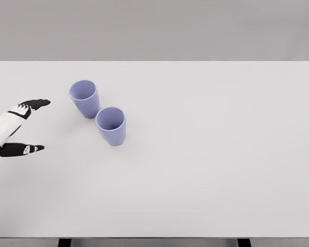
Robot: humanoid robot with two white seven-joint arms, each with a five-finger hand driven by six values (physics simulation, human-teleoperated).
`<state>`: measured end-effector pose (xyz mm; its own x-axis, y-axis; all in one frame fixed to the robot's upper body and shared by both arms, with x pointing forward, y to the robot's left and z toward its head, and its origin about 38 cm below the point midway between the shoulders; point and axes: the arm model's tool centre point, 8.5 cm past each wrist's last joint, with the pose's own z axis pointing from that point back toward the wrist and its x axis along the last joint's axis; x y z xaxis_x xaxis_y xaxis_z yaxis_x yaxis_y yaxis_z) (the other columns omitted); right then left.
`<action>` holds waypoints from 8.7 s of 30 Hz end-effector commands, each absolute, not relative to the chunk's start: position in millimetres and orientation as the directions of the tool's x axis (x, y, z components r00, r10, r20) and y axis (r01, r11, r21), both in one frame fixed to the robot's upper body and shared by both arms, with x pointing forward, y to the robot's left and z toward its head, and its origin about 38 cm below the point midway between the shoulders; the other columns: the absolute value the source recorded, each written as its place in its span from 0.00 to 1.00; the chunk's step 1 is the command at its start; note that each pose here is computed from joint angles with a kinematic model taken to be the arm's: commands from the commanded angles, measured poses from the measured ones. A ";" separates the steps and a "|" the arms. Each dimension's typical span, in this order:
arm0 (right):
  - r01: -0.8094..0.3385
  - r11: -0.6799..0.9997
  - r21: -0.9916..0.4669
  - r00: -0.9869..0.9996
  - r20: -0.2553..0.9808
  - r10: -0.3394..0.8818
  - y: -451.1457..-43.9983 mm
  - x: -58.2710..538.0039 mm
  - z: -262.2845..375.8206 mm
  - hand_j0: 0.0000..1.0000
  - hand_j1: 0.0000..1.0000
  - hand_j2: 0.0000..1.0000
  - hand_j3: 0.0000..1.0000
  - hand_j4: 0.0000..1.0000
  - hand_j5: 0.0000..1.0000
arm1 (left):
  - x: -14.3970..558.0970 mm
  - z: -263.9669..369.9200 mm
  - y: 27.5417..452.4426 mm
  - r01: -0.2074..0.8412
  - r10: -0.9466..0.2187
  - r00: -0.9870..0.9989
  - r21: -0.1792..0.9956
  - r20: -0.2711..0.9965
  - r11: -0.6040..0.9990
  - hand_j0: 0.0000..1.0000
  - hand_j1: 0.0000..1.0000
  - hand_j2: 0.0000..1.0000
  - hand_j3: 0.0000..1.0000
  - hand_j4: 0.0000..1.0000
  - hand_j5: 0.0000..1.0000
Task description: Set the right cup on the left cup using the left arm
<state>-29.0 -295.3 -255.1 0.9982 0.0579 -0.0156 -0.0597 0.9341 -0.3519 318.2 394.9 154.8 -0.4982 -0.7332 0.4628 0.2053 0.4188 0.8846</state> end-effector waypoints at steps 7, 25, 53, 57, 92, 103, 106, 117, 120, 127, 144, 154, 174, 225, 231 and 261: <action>-0.059 0.934 -0.352 0.998 -0.016 0.057 -295.5 -29.1 -255.0 1.00 1.00 1.00 1.00 1.00 1.00 | 318.3 155.7 396.7 0.207 -0.735 -0.496 0.885 0.463 0.418 1.00 1.00 1.00 1.00 1.00 1.00; -0.058 0.934 -0.352 0.998 -0.015 0.056 -295.5 -29.1 -255.0 1.00 1.00 1.00 1.00 1.00 1.00 | 305.4 172.5 381.0 0.459 -0.407 -0.505 0.636 0.761 0.620 1.00 1.00 1.00 1.00 1.00 1.00; -0.059 0.934 -0.352 0.998 -0.016 0.057 -295.5 -29.1 -255.0 1.00 1.00 1.00 1.00 1.00 1.00 | 303.5 124.7 368.6 0.521 -0.271 -0.107 0.286 0.957 0.804 1.00 1.00 1.00 1.00 1.00 1.00; -0.059 0.934 -0.352 0.998 -0.016 0.057 -295.5 -29.1 -255.0 1.00 1.00 1.00 1.00 1.00 1.00 | 303.7 121.7 364.3 0.517 -0.257 -0.109 0.276 0.960 0.810 1.00 1.00 1.00 1.00 1.00 1.00; -0.059 0.934 -0.352 0.998 -0.016 0.057 -295.5 -29.1 -255.0 1.00 1.00 1.00 1.00 1.00 1.00 | 314.9 115.5 342.0 0.499 -0.274 -0.162 0.318 0.948 0.806 1.00 1.00 1.00 1.00 1.00 1.00; -0.059 0.934 -0.352 0.998 -0.016 0.057 -295.5 -29.1 -255.0 1.00 1.00 1.00 1.00 1.00 1.00 | 322.2 108.2 330.5 0.498 -0.246 -0.161 0.294 0.956 0.816 1.00 1.00 1.00 1.00 1.00 1.00; -0.061 0.934 -0.352 0.998 -0.016 0.059 -295.4 -29.0 -255.1 1.00 1.00 1.00 1.00 1.00 1.00 | 322.3 105.5 327.6 0.493 -0.222 -0.153 0.269 0.963 0.827 1.00 1.00 1.00 1.00 1.00 1.00; -0.059 0.934 -0.352 0.998 -0.016 0.057 -295.5 -29.1 -255.0 1.00 1.00 1.00 1.00 1.00 1.00 | 323.6 100.0 325.3 0.492 -0.177 -0.087 0.197 0.980 0.848 1.00 1.00 1.00 1.00 1.00 1.00; -0.059 0.934 -0.352 0.998 -0.016 0.057 -295.5 -29.1 -255.0 1.00 1.00 1.00 1.00 1.00 1.00 | 324.1 99.6 323.1 0.489 -0.163 -0.087 0.184 0.983 0.853 1.00 1.00 1.00 1.00 1.00 1.00; -0.059 0.934 -0.352 0.998 -0.016 0.057 -295.5 -29.1 -255.0 1.00 1.00 1.00 1.00 1.00 1.00 | 328.5 97.8 317.6 0.483 -0.116 -0.048 0.125 0.992 0.866 1.00 1.00 1.00 1.00 1.00 1.00; -0.059 0.934 -0.352 0.998 -0.016 0.057 -295.5 -29.1 -255.0 1.00 1.00 1.00 1.00 1.00 1.00 | 328.5 92.0 310.5 0.485 -0.099 -0.022 0.097 0.995 0.869 1.00 1.00 1.00 1.00 1.00 1.00; -0.059 0.934 -0.352 0.998 -0.016 0.057 -295.5 -29.1 -255.0 1.00 1.00 1.00 1.00 1.00 1.00 | 328.3 88.6 302.2 0.492 -0.082 -0.018 0.081 0.996 0.867 1.00 1.00 1.00 1.00 1.00 1.00; -0.059 0.934 -0.352 0.998 -0.016 0.057 -295.5 -29.1 -255.0 1.00 1.00 1.00 1.00 1.00 1.00 | 338.8 85.1 291.2 0.503 -0.072 -0.005 0.065 0.997 0.862 1.00 1.00 1.00 1.00 1.00 1.00; -0.059 0.934 -0.352 0.998 -0.016 0.057 -295.5 -29.1 -255.0 1.00 1.00 1.00 1.00 1.00 1.00 | 361.6 85.3 270.6 0.527 -0.059 -0.017 0.060 0.998 0.848 1.00 1.00 1.00 1.00 1.00 1.00; -0.058 0.934 -0.352 0.998 -0.015 0.056 -295.5 -29.1 -255.0 1.00 1.00 1.00 1.00 1.00 1.00 | 360.4 83.4 266.1 0.537 -0.062 -0.014 0.060 0.998 0.841 1.00 1.00 1.00 1.00 1.00 1.00; -0.058 0.934 -0.352 0.998 -0.017 0.056 -295.5 -29.3 -255.0 1.00 1.00 1.00 1.00 1.00 1.00 | 359.9 90.6 255.3 0.555 -0.048 -0.038 0.061 0.998 0.830 1.00 1.00 1.00 1.00 1.00 1.00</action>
